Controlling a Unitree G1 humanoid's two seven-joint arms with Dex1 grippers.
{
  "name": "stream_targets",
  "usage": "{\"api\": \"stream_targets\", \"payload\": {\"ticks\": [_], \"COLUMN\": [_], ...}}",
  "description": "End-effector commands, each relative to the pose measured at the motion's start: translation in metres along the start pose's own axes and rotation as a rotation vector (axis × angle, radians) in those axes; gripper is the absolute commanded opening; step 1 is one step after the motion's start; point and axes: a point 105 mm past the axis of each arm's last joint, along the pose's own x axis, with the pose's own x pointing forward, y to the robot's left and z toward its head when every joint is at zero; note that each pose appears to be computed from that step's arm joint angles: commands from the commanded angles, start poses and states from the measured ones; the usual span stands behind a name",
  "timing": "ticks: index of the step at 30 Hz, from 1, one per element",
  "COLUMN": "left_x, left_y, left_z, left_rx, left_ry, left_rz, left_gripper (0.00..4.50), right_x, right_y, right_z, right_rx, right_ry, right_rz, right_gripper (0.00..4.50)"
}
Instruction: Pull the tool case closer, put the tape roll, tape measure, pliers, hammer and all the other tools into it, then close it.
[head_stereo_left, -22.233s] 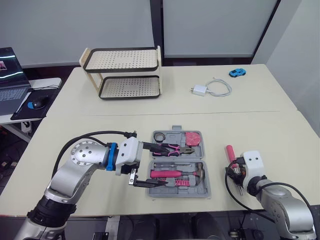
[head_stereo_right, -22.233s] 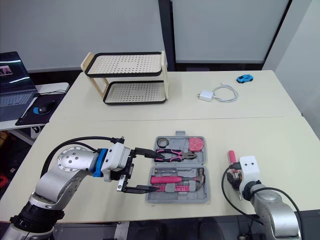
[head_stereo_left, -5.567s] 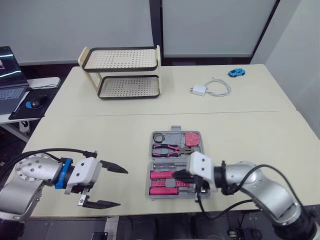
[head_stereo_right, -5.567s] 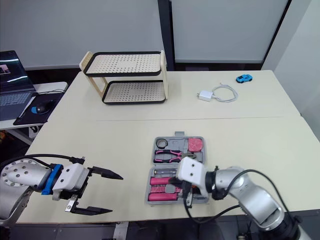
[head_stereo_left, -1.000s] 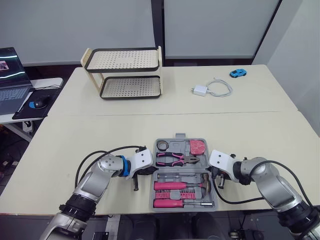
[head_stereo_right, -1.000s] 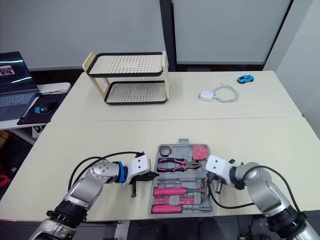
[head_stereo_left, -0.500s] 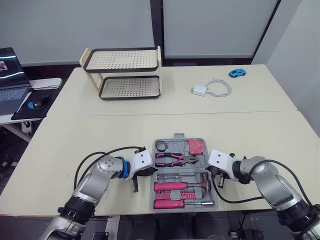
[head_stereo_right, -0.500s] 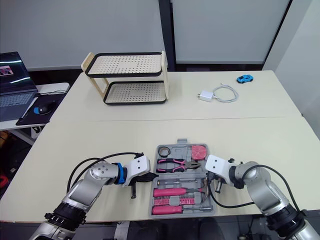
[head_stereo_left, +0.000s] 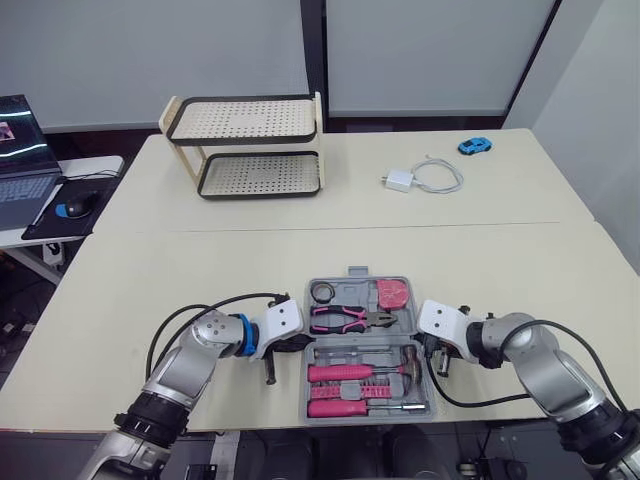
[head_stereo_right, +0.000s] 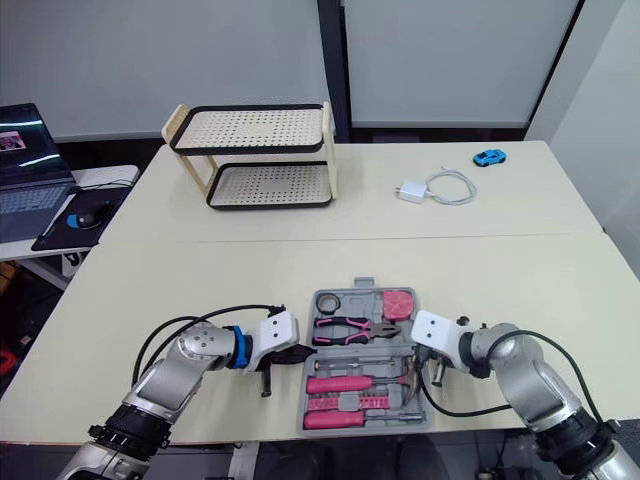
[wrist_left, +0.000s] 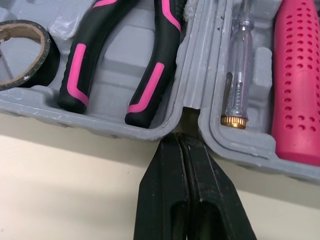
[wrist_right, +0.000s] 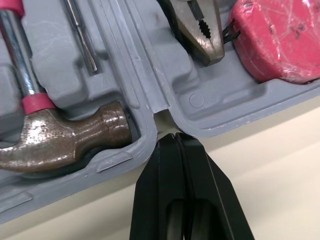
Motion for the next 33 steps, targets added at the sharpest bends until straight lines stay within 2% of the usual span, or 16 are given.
{"api": "stream_targets", "payload": {"ticks": [1, 6, 10, 14, 18, 22, 24, 33], "left_x": [-0.021, -0.063, -0.081, -0.084, -0.072, -0.055, -0.044, 0.003], "left_y": [0.013, 0.020, 0.009, -0.008, -0.047, -0.071, -0.081, -0.090], "left_z": [-0.020, -0.028, -0.012, 0.004, 0.040, 0.053, 0.053, 0.052], "left_rx": [-0.022, -0.016, 0.013, 0.065, 0.092, 0.116, 0.140, 0.174], "left_ry": [0.054, 0.032, -0.060, -0.112, -0.248, -0.287, -0.278, -0.283], "left_rz": [0.080, 0.167, 0.138, 0.089, -0.070, -0.184, -0.238, -0.287], "left_gripper": [0.02, 0.02, 0.02, 0.00, 0.00, 0.00, 0.00, 0.00], "right_x": [-0.013, -0.043, -0.062, -0.072, -0.079, -0.075, -0.070, -0.057], "right_y": [-0.014, -0.039, -0.057, -0.067, -0.086, -0.085, -0.082, -0.076], "right_z": [-0.005, -0.028, -0.026, -0.018, -0.004, 0.001, 0.001, 0.000], "right_rx": [-0.013, 0.042, 0.186, 0.414, 0.746, 0.906, 0.957, 1.066], "right_ry": [-0.004, 0.018, -0.080, -0.216, -0.413, -0.477, -0.484, -0.507], "right_rz": [-0.047, -0.115, -0.164, -0.147, -0.148, -0.098, -0.064, -0.025], "right_gripper": [0.00, 0.00, 0.00, 0.92, 2.41, 3.90, 4.46, 4.46]}}
